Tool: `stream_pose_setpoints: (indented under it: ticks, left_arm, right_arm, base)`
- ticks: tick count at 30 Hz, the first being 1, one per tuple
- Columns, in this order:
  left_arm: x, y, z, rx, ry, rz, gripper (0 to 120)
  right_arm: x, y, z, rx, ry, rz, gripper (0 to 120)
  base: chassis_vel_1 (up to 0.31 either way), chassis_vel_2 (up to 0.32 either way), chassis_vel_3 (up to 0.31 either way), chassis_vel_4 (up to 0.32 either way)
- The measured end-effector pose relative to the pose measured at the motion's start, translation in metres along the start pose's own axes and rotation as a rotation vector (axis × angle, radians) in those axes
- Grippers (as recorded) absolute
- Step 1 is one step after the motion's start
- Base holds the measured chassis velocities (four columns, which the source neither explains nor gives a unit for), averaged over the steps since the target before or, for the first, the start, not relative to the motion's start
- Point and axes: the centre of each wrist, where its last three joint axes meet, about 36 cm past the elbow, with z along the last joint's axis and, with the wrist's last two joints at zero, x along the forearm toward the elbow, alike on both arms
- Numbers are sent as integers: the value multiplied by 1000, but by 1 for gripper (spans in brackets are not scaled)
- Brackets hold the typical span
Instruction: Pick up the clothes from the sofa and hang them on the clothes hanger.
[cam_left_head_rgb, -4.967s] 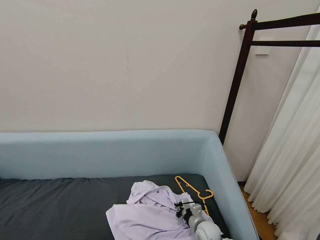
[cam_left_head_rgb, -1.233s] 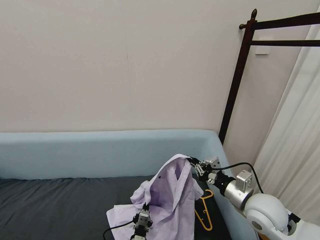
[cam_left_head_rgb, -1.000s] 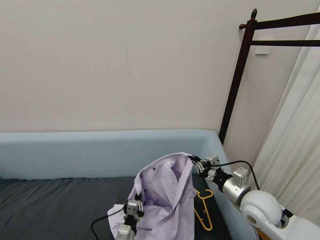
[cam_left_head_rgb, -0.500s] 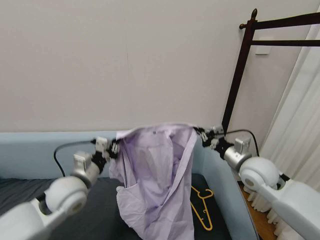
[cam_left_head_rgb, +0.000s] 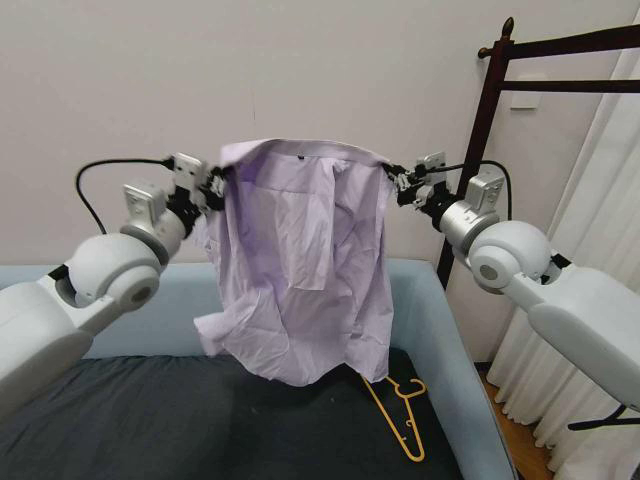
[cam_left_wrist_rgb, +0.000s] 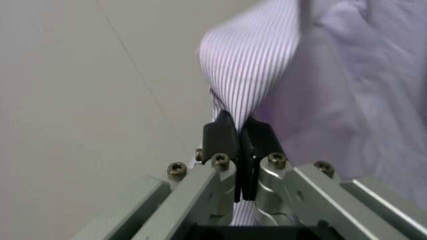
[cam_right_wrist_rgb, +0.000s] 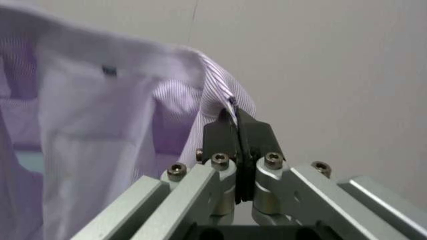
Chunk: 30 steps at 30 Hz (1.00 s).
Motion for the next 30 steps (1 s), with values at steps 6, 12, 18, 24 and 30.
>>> stream_pose_setpoints:
  ticks: [6,12,18,24,30]
  left_arm:
    - [-28,0,-8,13,-33,-113,0]
    - [19,-5,-2,28,-39,-114,0]
    - [99,-8,-21,26,-67,-145,0]
    - [149,-29,-64,56,-55,-109,0]
    - [160,-24,-85,21,-57,-133,0]
  right_arm:
    - [-9,1,-9,-30,-16,80,0]
    - [29,17,-26,-60,-11,44,0]
    - [81,51,-55,-102,16,-32,0]
    - [123,68,-93,-137,19,-96,0]
    - [164,61,-127,-169,20,-77,0]
  base:
    - [0,0,0,0]
    - [0,0,0,0]
    - [0,0,0,0]
    - [0,0,0,0]
    - [0,0,0,0]
